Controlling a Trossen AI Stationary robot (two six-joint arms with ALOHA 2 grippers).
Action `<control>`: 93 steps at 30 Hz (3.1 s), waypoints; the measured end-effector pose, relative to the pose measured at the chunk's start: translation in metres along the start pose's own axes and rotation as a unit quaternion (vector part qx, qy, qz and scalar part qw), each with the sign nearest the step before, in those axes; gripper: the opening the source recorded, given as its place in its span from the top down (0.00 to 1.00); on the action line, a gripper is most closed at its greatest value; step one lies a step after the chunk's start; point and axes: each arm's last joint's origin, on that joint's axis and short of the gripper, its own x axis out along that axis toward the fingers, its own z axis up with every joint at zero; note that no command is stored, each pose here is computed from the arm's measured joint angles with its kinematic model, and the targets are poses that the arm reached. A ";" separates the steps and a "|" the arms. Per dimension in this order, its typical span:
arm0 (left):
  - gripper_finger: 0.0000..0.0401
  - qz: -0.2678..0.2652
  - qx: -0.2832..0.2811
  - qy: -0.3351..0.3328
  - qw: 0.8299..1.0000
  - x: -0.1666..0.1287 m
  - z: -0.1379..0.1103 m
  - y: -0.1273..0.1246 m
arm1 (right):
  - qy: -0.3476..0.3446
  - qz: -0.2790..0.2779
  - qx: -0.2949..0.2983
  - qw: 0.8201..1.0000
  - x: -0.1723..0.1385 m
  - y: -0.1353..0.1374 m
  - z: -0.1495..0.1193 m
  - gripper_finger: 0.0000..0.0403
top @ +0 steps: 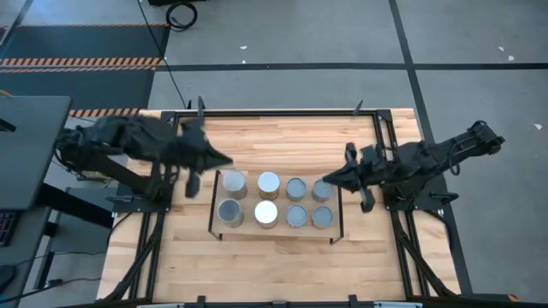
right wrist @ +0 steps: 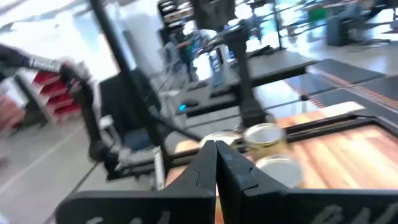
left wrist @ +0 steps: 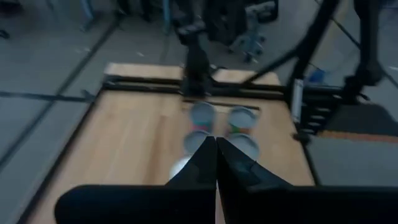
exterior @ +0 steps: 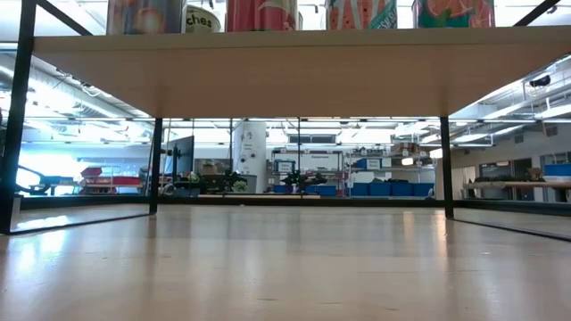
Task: Pick and place cans onto a shelf
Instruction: Return to Home Position
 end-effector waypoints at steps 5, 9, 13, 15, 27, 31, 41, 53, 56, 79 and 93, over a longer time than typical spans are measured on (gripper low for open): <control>0.98 0.055 0.009 -0.029 0.998 -0.028 -0.016 0.032 | -0.002 0.010 0.013 1.000 -0.025 -0.008 0.000 0.96; 0.98 0.109 0.019 -0.057 0.992 -0.040 -0.058 0.059 | 0.008 0.007 -0.012 1.000 -0.036 -0.012 -0.005 0.95; 0.98 0.136 0.041 -0.139 0.980 -0.049 -0.103 0.076 | -0.020 -0.090 -0.078 0.993 -0.032 -0.032 -0.010 0.95; 0.98 0.136 0.068 -0.160 0.975 -0.052 -0.124 0.080 | -0.018 -0.109 -0.082 0.990 -0.032 -0.047 -0.010 0.95; 0.98 0.079 0.033 -0.148 0.985 -0.048 -0.202 0.076 | -0.027 -0.023 -0.107 0.994 -0.081 -0.075 -0.045 0.95; 0.98 0.057 0.053 -0.198 0.977 -0.045 -0.211 0.074 | -0.026 -0.022 -0.078 0.996 -0.089 -0.084 -0.075 0.94; 0.96 0.059 0.021 -0.166 0.984 -0.023 -0.239 0.079 | -0.151 0.018 -0.112 0.982 -0.105 -0.102 -0.140 0.94; 0.95 -0.048 -0.007 -0.201 0.978 0.006 -0.299 0.077 | -0.108 0.017 -0.090 0.990 -0.095 -0.112 -0.169 0.94; 0.95 -0.049 0.005 -0.214 0.976 0.005 -0.304 0.077 | -0.070 -0.007 -0.086 0.994 -0.094 -0.116 -0.176 0.94; 0.94 -0.012 -0.007 -0.241 0.971 0.031 -0.334 0.084 | -0.022 -0.030 -0.100 0.994 -0.092 -0.119 -0.185 0.94; 0.94 -0.047 0.001 -0.285 0.958 0.028 -0.326 0.071 | -0.024 -0.030 -0.100 0.994 -0.092 -0.119 -0.185 0.95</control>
